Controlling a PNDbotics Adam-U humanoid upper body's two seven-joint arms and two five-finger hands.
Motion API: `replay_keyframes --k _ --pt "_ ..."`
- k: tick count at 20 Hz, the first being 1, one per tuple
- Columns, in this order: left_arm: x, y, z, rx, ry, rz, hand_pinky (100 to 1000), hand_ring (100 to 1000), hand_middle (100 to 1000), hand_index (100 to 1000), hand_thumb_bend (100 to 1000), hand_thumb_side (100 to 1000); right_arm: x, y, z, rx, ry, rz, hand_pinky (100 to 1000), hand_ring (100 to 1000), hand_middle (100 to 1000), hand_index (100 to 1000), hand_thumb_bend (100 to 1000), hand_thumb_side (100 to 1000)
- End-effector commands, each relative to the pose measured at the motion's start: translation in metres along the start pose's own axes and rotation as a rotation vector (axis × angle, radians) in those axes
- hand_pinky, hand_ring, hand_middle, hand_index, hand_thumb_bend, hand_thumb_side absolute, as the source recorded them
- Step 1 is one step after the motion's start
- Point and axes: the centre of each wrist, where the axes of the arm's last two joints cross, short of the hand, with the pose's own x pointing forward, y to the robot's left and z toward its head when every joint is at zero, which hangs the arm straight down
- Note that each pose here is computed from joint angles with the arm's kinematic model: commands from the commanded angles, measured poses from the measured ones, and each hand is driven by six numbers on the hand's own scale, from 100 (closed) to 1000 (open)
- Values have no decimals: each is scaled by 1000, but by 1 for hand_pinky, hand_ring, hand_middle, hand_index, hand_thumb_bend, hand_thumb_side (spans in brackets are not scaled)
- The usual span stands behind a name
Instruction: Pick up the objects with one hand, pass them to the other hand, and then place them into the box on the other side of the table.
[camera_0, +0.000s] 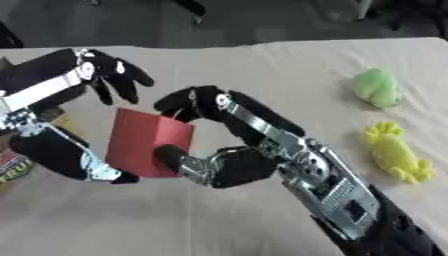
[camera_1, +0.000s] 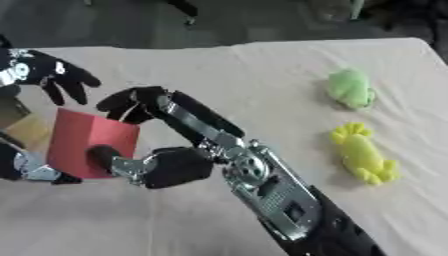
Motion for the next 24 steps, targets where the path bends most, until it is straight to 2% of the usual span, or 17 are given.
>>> replay_keyframes --k 1,4,5,7,9,12,20,21,22,24 --pt "3 9 0 19 -10 -18 617 661 533 715 625 184 12 1 -5 9 -53 -6 798 668 669 796 320 396" --pt "3 8 0 26 -8 -17 610 617 479 607 504 242 12 1 -5 8 -50 -8 797 667 668 795 320 394" --pt "3 8 0 28 -8 -17 610 617 479 607 504 242 12 1 -5 7 -50 -8 797 667 668 795 320 394" --pt "3 8 0 34 -6 -16 605 599 440 515 440 288 12 1 -5 6 -50 -8 796 666 668 795 322 393" --pt "3 8 0 42 -4 -15 604 592 422 467 418 308 12 1 -5 6 -51 -8 796 665 667 794 322 390" --pt "5 8 0 46 -8 -17 602 582 398 418 417 290 13 1 -5 4 -54 -8 796 664 665 793 324 389" --pt "6 9 1 56 -21 16 582 560 362 390 483 228 13 1 -5 -7 -50 -8 795 666 670 795 369 377" --pt "6 9 1 56 -24 24 581 559 361 389 487 226 12 1 -5 -10 -48 -5 796 669 673 797 370 384" --pt "5 9 1 56 -27 30 580 557 358 387 496 219 12 0 -5 -17 -45 -3 798 675 682 804 345 438" --pt "5 8 2 56 -29 42 577 553 353 385 507 211 11 -1 -4 -42 -40 0 804 684 691 812 359 472"
